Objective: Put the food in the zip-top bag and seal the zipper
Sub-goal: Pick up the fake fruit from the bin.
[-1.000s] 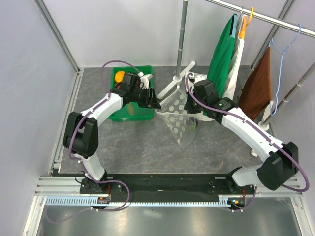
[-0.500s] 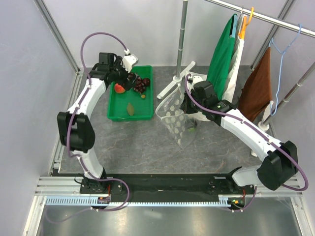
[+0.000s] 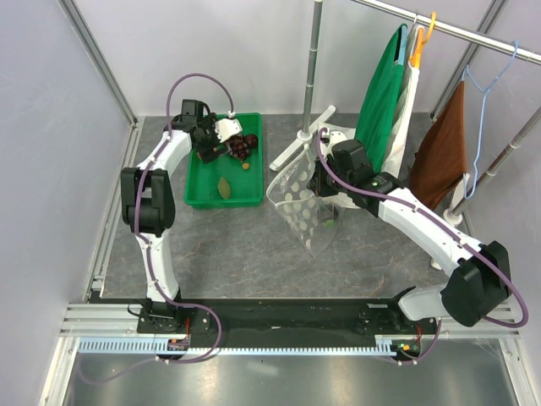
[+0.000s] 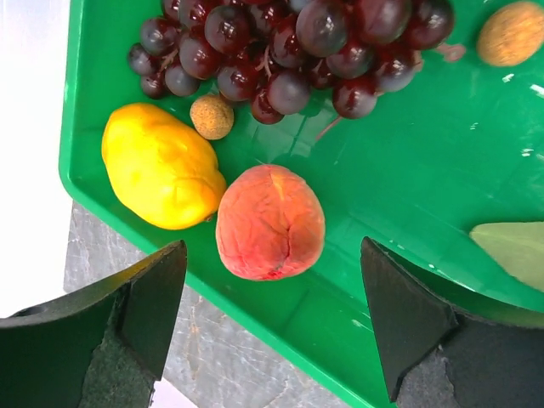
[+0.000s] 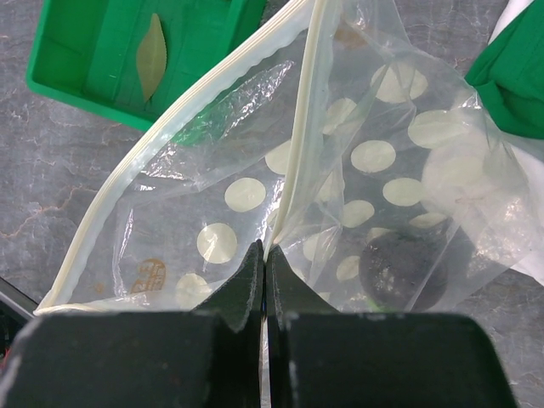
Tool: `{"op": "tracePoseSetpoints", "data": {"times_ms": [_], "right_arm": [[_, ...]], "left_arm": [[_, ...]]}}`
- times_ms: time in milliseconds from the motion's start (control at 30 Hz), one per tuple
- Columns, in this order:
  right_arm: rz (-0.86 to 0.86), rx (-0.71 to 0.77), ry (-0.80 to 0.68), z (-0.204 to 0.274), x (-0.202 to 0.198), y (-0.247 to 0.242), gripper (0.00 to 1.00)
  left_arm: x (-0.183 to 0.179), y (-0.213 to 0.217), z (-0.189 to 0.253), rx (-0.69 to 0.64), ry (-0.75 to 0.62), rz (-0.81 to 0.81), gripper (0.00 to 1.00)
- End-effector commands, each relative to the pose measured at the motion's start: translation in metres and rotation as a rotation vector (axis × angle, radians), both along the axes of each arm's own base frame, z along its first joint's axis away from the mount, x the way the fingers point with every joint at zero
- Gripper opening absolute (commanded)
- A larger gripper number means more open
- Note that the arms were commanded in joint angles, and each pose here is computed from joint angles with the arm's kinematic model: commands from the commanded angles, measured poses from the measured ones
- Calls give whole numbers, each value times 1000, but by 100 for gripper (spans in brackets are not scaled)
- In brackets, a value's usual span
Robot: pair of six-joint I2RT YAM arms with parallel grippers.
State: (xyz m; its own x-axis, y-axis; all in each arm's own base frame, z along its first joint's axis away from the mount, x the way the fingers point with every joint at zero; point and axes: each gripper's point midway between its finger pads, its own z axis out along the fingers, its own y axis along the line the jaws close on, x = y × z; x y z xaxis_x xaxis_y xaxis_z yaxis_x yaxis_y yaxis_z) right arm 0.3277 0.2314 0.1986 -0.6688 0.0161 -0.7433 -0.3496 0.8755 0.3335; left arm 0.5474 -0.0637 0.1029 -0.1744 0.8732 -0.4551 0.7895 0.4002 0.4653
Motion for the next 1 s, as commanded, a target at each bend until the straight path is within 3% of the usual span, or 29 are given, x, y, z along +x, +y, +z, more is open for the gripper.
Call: {"op": "tracePoseSetpoints", "data": {"times_ms": [0, 400, 500, 533, 667, 767, 900, 967], "right_arm": [[3, 26, -20, 5, 4, 5, 0], [4, 31, -9, 4, 8, 8, 0], [7, 31, -6, 3, 8, 9, 0], [5, 32, -9, 4, 9, 9, 0], [10, 37, -5, 5, 7, 10, 0], [13, 38, -9, 7, 6, 9, 0], [17, 46, -7, 10, 2, 9, 0], [20, 65, 5, 11, -1, 11, 0]], "left_arm": [[20, 8, 0, 84, -52, -39, 89], [19, 16, -32, 142, -1, -34, 86], [16, 12, -28, 116, -2, -34, 74], [17, 10, -24, 105, -8, -34, 65], [11, -3, 21, 43, -64, -31, 50], [-6, -23, 53, -64, -60, -38, 43], [-59, -74, 143, -392, -69, -138, 40], [-91, -91, 163, -529, -19, -168, 40]]}}
